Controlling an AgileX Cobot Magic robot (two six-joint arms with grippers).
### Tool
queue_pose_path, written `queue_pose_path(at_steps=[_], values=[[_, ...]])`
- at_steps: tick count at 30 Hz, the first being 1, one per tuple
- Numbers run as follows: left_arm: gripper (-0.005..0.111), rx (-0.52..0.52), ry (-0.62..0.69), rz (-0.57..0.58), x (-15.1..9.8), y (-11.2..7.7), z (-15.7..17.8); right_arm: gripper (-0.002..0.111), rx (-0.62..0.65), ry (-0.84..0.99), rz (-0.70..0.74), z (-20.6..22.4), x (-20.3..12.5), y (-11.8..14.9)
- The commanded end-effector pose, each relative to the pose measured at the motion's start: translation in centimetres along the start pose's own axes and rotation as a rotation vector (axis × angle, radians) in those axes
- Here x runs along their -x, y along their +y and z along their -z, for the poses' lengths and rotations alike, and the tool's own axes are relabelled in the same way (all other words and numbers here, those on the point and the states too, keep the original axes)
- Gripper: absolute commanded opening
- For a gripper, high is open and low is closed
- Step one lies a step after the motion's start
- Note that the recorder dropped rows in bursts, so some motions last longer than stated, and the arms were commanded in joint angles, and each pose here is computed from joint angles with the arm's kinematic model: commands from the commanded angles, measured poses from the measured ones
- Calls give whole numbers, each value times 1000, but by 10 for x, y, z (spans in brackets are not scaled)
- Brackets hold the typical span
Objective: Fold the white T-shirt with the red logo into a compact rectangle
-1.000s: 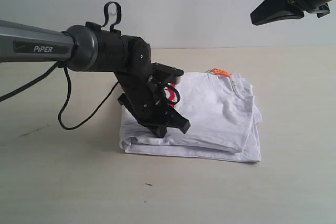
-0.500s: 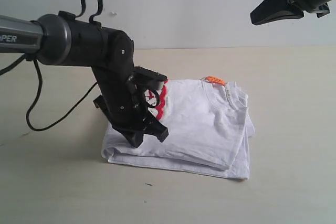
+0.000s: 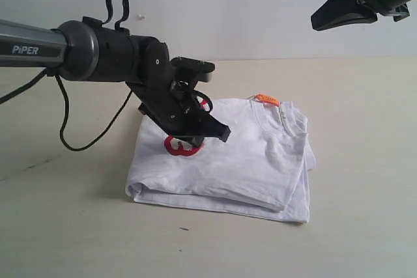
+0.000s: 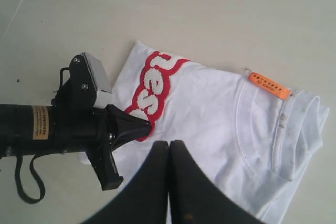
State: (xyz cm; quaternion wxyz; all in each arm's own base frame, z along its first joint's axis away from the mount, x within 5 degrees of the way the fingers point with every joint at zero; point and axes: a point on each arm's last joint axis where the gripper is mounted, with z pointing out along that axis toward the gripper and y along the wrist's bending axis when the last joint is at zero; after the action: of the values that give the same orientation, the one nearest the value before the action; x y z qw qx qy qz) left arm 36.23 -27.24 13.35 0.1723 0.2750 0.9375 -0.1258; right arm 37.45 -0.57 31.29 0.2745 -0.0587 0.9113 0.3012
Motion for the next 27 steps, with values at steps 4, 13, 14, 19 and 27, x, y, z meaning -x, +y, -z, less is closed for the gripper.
queue_pose_path(at_steps=[4, 13, 14, 19, 27], values=[[0, 22, 107, 98, -13, 42, -13, 0, -4, -8, 5, 0, 0, 0], [0, 46, 226, 104, -52, 68, -6, 0, -9, -15, 5, 0, 1, 0], [0, 51, 230, 109, -56, 71, -2, 0, -9, -15, 5, 0, 1, 0], [0, 60, 177, 91, -53, 74, 21, 0, -9, -15, 5, 0, 1, 0], [0, 49, -104, 55, -24, 64, 68, 0, -18, -26, 51, 0, 2, -1]])
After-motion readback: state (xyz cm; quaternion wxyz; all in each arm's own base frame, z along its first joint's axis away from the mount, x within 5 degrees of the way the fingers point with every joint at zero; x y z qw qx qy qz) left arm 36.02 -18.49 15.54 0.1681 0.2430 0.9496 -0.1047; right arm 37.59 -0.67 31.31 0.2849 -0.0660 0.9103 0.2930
